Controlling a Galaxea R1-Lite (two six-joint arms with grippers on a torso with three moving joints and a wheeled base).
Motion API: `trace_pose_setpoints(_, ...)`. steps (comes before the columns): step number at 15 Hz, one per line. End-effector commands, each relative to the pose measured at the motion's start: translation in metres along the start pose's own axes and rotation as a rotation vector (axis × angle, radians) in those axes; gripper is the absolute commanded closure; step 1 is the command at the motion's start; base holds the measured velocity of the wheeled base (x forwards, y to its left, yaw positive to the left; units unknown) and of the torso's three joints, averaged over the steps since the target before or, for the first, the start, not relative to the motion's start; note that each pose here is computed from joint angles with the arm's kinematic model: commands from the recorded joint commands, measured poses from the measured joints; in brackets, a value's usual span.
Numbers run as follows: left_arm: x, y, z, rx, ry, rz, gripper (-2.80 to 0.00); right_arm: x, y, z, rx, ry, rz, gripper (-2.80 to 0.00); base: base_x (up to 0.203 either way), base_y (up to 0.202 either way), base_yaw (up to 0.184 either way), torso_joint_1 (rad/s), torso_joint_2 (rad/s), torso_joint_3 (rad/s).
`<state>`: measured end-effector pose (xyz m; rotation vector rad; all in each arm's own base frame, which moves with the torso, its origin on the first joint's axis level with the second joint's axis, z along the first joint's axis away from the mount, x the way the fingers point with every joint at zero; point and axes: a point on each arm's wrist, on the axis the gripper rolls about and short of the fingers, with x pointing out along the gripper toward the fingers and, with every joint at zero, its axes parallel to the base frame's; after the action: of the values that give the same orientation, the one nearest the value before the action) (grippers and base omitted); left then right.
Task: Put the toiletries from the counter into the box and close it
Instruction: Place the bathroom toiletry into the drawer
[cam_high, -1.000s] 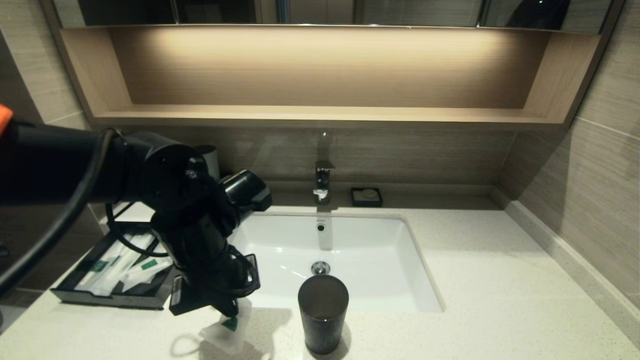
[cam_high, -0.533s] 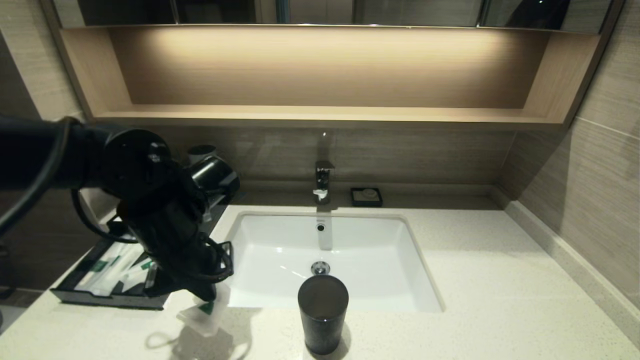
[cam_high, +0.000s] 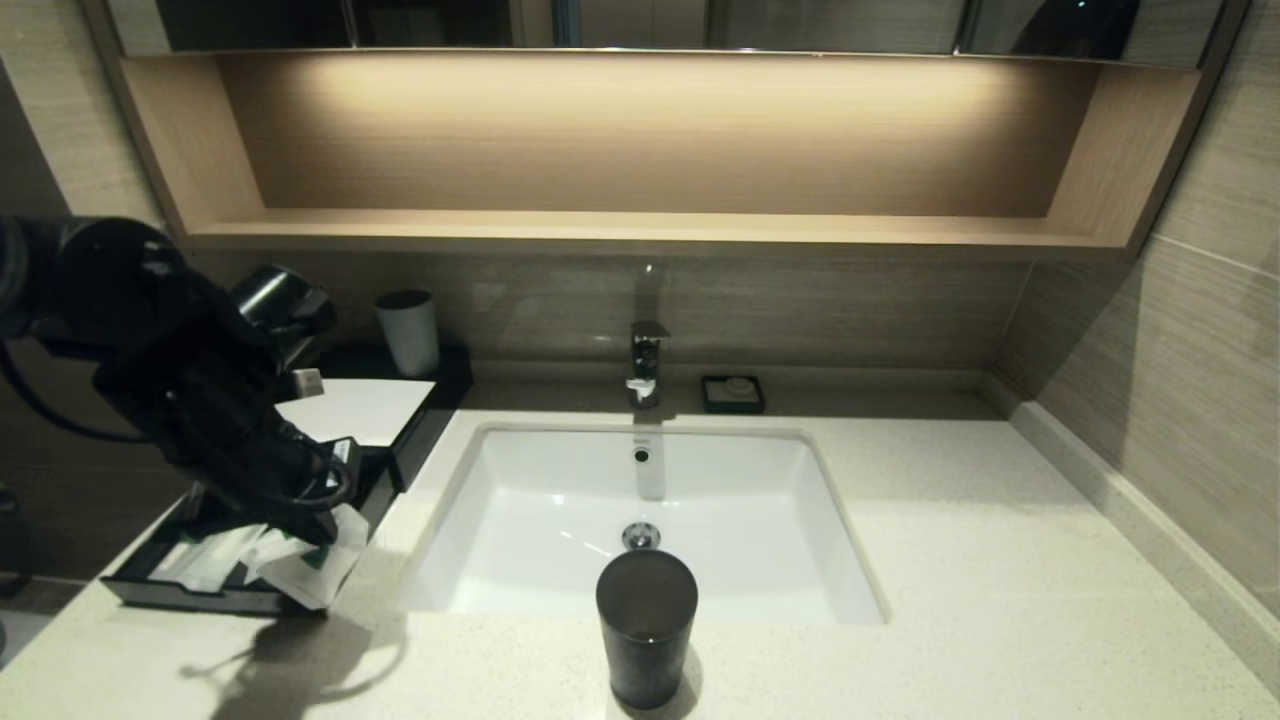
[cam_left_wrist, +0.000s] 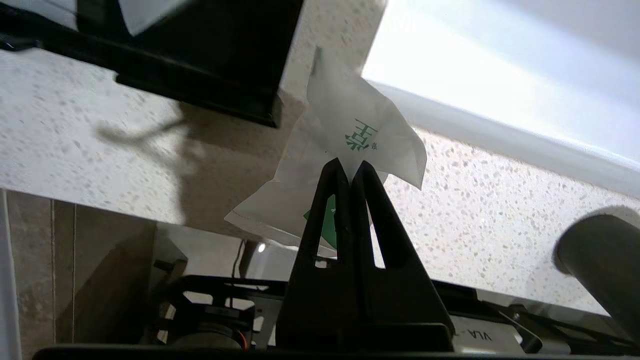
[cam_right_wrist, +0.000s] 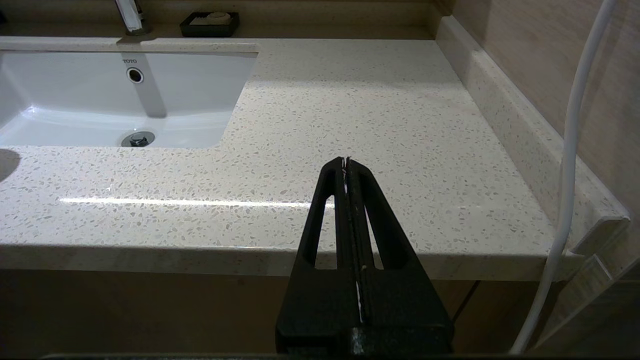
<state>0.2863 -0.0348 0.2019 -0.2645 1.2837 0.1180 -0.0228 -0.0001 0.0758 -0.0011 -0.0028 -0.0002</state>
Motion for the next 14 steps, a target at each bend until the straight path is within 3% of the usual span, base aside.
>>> trace_pose_setpoints(1,0.004,0.019,0.012,-0.017,-0.023,0.014,0.00,0.000,0.000,0.000,0.000,0.000,0.000,0.00,0.000,0.000,0.000,0.000,0.00,0.000)
trace_pose_setpoints(5,0.012,0.035,0.027,0.006,-0.061,-0.013,0.00,0.000,0.000,0.000,0.000,0.001,0.000,0.00,0.000,0.000,0.000,0.000,0.00,0.000)
trace_pose_setpoints(10,0.029,0.058,0.044,-0.015,-0.087,-0.004,0.00,0.000,0.000,0.000,0.000,0.000,0.000,0.00,0.000,0.000,0.000,0.000,0.00,0.000)
trace_pose_setpoints(14,0.036,0.063,0.049,0.016,-0.086,-0.033,0.00,0.000,0.000,0.000,0.000,0.001,0.000,0.00,0.000,0.000,0.000,0.000,0.00,0.000)
